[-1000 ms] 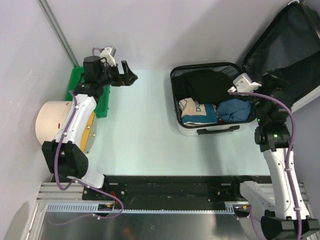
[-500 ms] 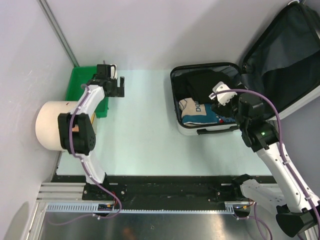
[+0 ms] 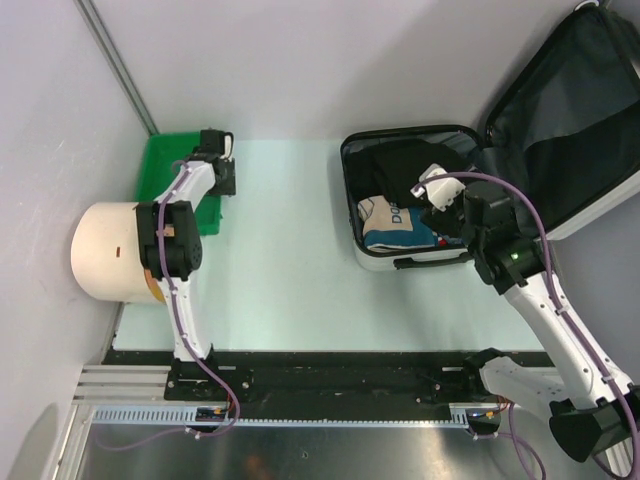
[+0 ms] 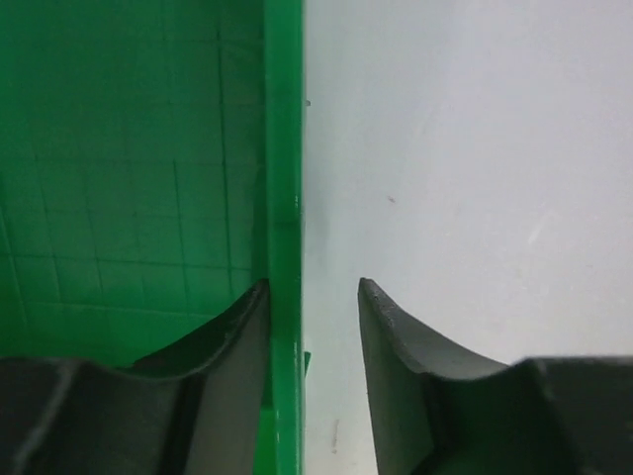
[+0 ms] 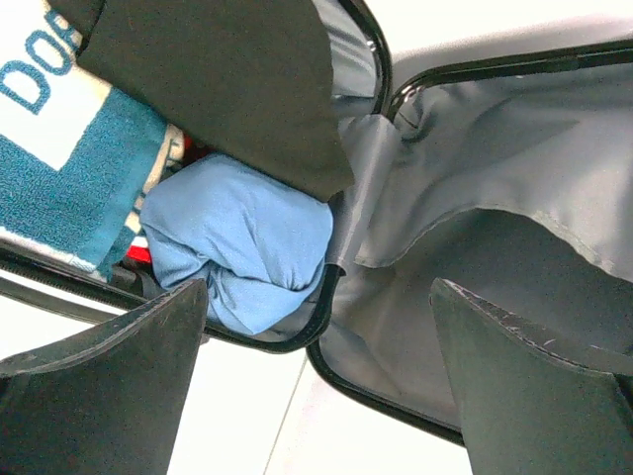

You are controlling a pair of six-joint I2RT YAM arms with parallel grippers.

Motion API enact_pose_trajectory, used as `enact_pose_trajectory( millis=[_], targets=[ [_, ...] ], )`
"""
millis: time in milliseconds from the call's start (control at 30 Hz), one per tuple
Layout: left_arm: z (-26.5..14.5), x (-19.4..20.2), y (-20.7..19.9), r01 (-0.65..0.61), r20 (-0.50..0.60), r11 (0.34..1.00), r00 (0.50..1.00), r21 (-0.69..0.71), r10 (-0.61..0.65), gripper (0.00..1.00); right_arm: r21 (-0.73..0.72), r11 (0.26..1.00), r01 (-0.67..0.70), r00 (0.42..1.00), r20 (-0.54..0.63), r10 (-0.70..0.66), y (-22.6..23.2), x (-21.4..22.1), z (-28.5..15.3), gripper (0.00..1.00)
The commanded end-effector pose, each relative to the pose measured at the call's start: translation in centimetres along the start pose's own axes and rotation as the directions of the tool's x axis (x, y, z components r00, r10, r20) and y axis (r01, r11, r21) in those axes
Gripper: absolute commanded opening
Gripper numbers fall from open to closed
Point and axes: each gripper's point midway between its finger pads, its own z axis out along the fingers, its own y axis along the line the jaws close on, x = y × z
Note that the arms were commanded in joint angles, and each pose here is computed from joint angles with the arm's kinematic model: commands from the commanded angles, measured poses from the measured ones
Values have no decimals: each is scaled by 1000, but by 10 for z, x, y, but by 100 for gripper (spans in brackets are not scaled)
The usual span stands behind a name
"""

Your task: Open, take out, and arrange the luggage

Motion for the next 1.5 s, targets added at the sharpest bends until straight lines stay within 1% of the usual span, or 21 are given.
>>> enact_pose_trajectory(
  millis=[0,100,133,200,233,433,567,767,800,867,900,967,1000,1067,1100,1133,1200,1233,1267,1333,1467],
  targets=[
    [-23,-15,-52,24,22,988,999,154,-27,40,25,1000,2,1000,-11,-2,-11,-8,-1,100],
    [-39,-11,-85,49,3,967,999,249,-51,28,26,1000,8,999,-31,-8,-9,-7,8,100],
    [-44,-9,-94,96,-16,958,995,271,-95,17,28,1000,3,999,-34,-2,-10,-6,10,100],
    [-55,3,-119,139,-71,924,990,355,-121,7,29,999,-24,999,-44,26,-11,-2,15,100],
    [-59,8,-130,204,-115,904,978,376,-173,0,23,998,-50,998,-44,51,-9,-1,17,100],
    [-101,45,-203,312,-246,841,944,442,-221,0,1,980,-200,977,-79,199,-14,24,36,100],
    [-127,81,-262,352,-364,793,914,497,-178,0,-18,975,-222,971,-98,219,-16,36,37,100],
    [-138,104,-315,414,-476,745,867,522,-148,0,-37,968,-247,963,-122,241,-15,48,39,100],
    [-141,95,-324,410,-463,734,874,542,-147,2,-37,968,-249,962,-126,243,-15,48,40,100],
    [-137,93,-330,400,-456,733,879,550,-138,19,-45,968,-248,962,-124,241,-13,48,39,100],
    [-138,86,-331,394,-440,728,887,561,-141,38,-48,968,-245,964,-117,238,-13,46,39,100],
    [-139,73,-323,371,-399,733,905,571,-147,57,-54,967,-248,965,-106,242,-16,43,39,100],
    [-140,68,-318,363,-384,730,911,579,-148,74,-65,965,-253,964,-102,246,-16,40,39,100],
    [-147,43,-299,336,-319,726,933,599,-168,85,-121,951,-286,955,-122,272,-10,42,38,100],
    [-152,31,-291,281,-260,729,955,624,-145,94,-166,942,-293,955,-109,277,-7,37,37,100],
    [-156,21,-284,244,-214,729,967,640,-135,95,-232,931,-281,958,-119,259,4,39,34,100],
    [-174,-7,-261,151,-92,727,988,670,-121,100,-263,930,-257,964,-142,226,5,52,35,100],
    [-182,-15,-255,114,-51,721,993,683,-109,100,-341,920,-194,979,-123,161,15,54,32,99],
    [-188,-24,-246,77,-8,718,995,692,-99,100,-357,915,-188,980,-134,150,13,66,32,98],
    [-217,-34,-240,-55,104,671,994,740,-34,100,-391,902,-184,976,-181,121,14,90,35,97],
    [-250,-28,-229,-156,175,569,984,808,22,100,-385,902,-195,962,-255,100,7,118,53,96]
  ],
)
